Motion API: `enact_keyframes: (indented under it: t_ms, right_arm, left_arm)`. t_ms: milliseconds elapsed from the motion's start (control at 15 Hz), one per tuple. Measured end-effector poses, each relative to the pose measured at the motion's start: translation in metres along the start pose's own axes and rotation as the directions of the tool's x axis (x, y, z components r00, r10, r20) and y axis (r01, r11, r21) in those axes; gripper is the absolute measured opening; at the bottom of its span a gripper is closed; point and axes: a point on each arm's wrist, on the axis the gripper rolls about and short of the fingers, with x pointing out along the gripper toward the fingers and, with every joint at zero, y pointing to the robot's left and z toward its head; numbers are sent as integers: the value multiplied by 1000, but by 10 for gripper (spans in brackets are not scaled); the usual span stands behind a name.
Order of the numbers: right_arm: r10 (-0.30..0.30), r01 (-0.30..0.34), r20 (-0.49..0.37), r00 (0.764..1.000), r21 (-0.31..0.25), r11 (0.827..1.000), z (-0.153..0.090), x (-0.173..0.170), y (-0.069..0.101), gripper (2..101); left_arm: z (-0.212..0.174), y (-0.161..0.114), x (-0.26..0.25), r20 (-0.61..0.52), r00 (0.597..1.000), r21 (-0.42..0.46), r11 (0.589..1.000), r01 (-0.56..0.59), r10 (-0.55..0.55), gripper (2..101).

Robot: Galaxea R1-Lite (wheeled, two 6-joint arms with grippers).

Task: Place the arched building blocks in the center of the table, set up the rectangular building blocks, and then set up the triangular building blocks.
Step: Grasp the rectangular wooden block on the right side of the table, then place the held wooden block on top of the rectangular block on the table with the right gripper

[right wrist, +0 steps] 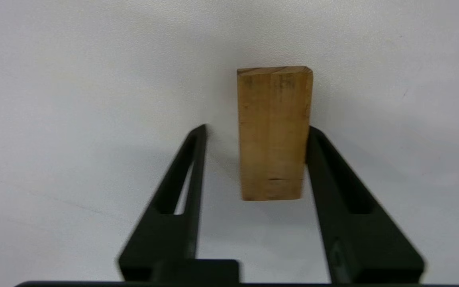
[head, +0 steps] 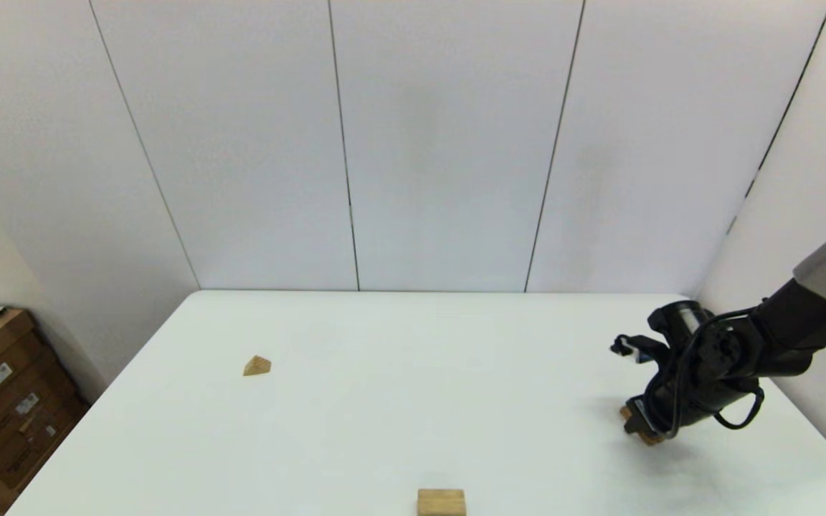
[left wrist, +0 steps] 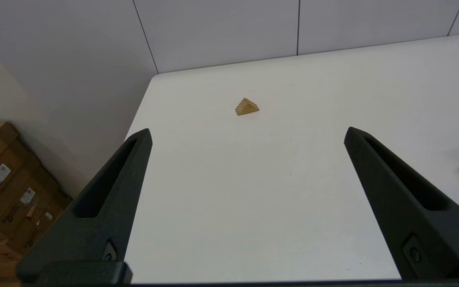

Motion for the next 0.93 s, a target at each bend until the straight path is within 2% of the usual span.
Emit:
enact_keyframes:
  t_ms: [67,333,533,667,733,800,867,933]
  right_arm:
    - [0,0,0,1000,0,1000,0,0,0,242]
    - [2,-2,-1,1000,0,1000,-1,-2,0,242]
    - [16,-15,28,999,-23,1000,2,-23,8,242]
    - [59,-51,77,995,-94,994,7,-53,32,242]
    - [93,-75,103,990,-163,984,10,-72,55,242]
    - [128,-98,116,985,-237,967,9,-88,79,242]
    - [164,-120,121,979,-313,942,7,-103,104,242]
    - [202,-142,116,973,-392,909,1,-116,129,242]
  left_arm:
    - [0,0,0,0,1000,0,1000,0,0,977]
    - [0,0,0,0,1000,-3,1000,-5,5,977]
    - [0,0,0,-1,1000,-22,1000,-8,8,978]
    - [0,0,0,-1,1000,-30,1000,-9,9,977]
    - [0,0,0,-1,1000,-36,999,-8,8,978]
    - [0,0,0,0,1000,-38,999,-8,8,978]
    - [0,0,0,0,1000,-38,999,-8,8,977]
    - [0,0,0,0,1000,-37,999,-8,8,978]
